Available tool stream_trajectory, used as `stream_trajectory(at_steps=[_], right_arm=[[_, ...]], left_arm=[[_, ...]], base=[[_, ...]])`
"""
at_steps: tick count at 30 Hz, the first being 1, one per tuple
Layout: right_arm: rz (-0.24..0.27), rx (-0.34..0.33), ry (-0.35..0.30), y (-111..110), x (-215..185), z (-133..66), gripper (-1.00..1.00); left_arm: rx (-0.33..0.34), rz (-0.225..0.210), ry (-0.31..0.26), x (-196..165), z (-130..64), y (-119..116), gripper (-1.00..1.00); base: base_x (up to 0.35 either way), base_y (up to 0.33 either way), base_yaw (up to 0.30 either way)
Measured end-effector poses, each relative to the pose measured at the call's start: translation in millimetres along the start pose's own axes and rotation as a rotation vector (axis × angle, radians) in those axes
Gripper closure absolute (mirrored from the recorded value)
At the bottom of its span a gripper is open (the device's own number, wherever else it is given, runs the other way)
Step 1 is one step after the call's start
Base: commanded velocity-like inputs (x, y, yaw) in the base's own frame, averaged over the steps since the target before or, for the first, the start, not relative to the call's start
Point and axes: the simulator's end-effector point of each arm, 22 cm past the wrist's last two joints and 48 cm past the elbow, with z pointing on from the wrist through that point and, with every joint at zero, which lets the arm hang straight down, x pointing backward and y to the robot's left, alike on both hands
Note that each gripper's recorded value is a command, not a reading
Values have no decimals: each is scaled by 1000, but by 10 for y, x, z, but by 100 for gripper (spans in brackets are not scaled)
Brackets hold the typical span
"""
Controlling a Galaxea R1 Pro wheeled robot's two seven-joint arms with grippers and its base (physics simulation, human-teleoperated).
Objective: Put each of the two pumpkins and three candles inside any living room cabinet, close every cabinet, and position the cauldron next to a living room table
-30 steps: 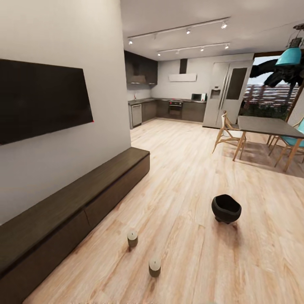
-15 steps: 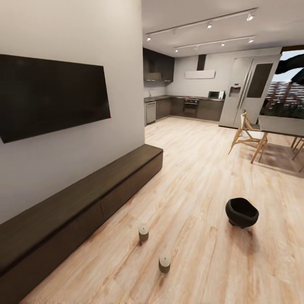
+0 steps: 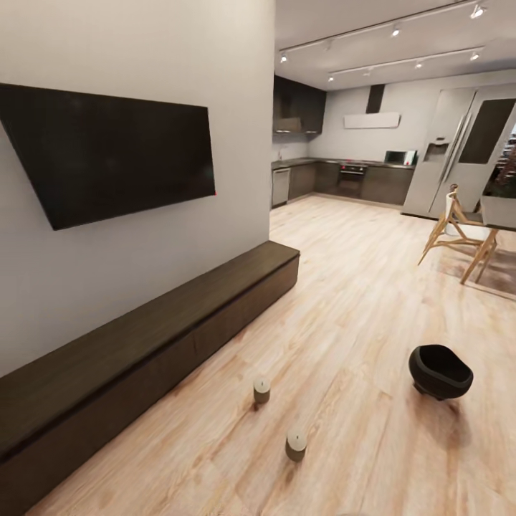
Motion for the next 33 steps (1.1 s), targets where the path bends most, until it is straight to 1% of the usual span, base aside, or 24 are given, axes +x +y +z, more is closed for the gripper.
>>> stream_trajectory(at_steps=[10, 20, 33], right_arm=[[-1, -2, 10, 11, 44, 19, -100], [-2, -2, 21, 17, 86, 36, -100], [0, -3, 23, 11, 94, 40, -100]], left_arm=[[0, 2, 15, 80, 1, -36, -100], [-3, 4, 25, 127, 7, -41, -100], [-2, 7, 27, 138, 7, -50, -100]], base=[[-81, 0, 228], [-13, 0, 230], [0, 0, 23]])
